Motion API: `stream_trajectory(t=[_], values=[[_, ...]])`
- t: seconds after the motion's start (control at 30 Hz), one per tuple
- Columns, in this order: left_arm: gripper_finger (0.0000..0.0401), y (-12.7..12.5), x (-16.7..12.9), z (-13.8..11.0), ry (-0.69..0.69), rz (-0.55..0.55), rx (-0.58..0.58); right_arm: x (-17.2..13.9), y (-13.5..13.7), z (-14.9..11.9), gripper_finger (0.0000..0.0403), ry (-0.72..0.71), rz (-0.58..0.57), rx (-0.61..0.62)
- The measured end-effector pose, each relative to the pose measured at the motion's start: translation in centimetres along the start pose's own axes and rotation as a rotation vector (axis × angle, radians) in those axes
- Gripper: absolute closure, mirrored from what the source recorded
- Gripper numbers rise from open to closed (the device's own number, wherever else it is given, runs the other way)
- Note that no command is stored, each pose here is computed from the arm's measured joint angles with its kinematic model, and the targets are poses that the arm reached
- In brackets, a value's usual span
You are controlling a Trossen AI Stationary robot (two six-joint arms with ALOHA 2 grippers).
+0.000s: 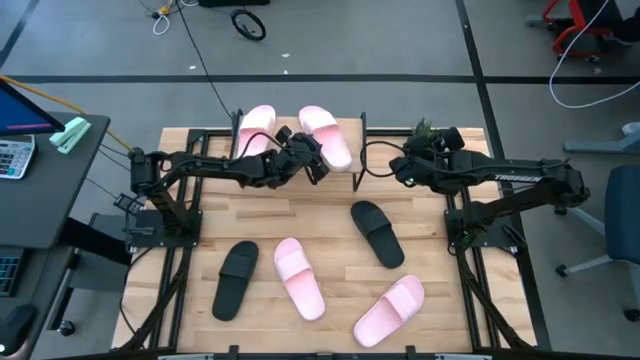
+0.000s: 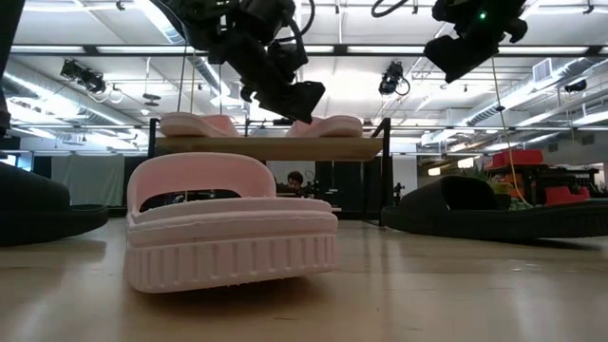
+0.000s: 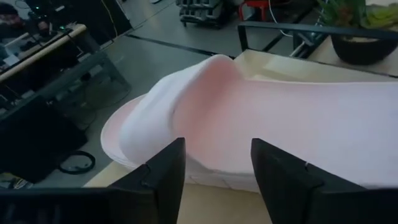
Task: Pick and place slides into the shelf
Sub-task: Put the top right pink slide on the shelf
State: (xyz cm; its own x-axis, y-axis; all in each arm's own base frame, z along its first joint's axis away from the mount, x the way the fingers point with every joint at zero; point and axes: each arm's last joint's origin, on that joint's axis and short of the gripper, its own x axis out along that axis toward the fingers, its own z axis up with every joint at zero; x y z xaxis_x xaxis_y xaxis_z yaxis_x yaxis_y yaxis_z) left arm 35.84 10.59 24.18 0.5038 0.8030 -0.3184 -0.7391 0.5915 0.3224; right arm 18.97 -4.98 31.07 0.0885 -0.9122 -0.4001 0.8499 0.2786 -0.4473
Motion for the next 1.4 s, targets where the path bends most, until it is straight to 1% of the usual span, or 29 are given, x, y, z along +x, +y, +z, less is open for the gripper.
stream_trajectory(t=[0.27,0.37,0.5,0.6,0.73,0.87,1.03,1.1,1.3,1.4], values=[[0.0212,1.0,0.7,-0.1,0.011,0.037,-0.007,0.0,0.1,-0.1,0.0305,0.023,0.042,0.0],[0.0216,0.5,0.3,-0.1,0.007,0.022,0.001,-0.1,0.2,-0.1,0.0305,0.024,0.044,0.0],[0.0225,-0.3,-0.3,0.1,-0.006,0.005,0.09,0.0,0.2,-0.1,0.0305,0.025,0.044,0.0],[0.0228,0.0,-0.2,0.2,-0.01,0.05,0.113,-0.1,0.2,-0.1,0.0305,0.024,0.044,0.0],[0.0221,1.1,0.7,0.2,-0.008,0.091,0.066,0.0,0.2,-0.1,0.0305,0.025,0.043,0.035],[0.0209,2.0,1.4,0.1,0.007,0.115,0.058,0.0,0.1,-0.1,0.0305,0.026,0.042,0.049],[0.0198,2.8,2.0,0.0,0.011,0.085,0.049,0.0,0.1,-0.1,0.0305,0.026,0.042,0.05],[0.0198,3.0,2.2,0.0,0.012,0.069,0.044,0.0,0.1,-0.1,0.0305,0.026,0.042,0.05],[0.0212,4.0,2.9,-0.1,0.02,0.081,0.03,0.0,0.1,-0.1,0.0305,0.024,0.04,0.05],[0.0216,4.5,3.3,-0.2,0.019,0.058,-0.036,0.0,0.1,-0.1,0.0305,0.022,0.036,0.05]])
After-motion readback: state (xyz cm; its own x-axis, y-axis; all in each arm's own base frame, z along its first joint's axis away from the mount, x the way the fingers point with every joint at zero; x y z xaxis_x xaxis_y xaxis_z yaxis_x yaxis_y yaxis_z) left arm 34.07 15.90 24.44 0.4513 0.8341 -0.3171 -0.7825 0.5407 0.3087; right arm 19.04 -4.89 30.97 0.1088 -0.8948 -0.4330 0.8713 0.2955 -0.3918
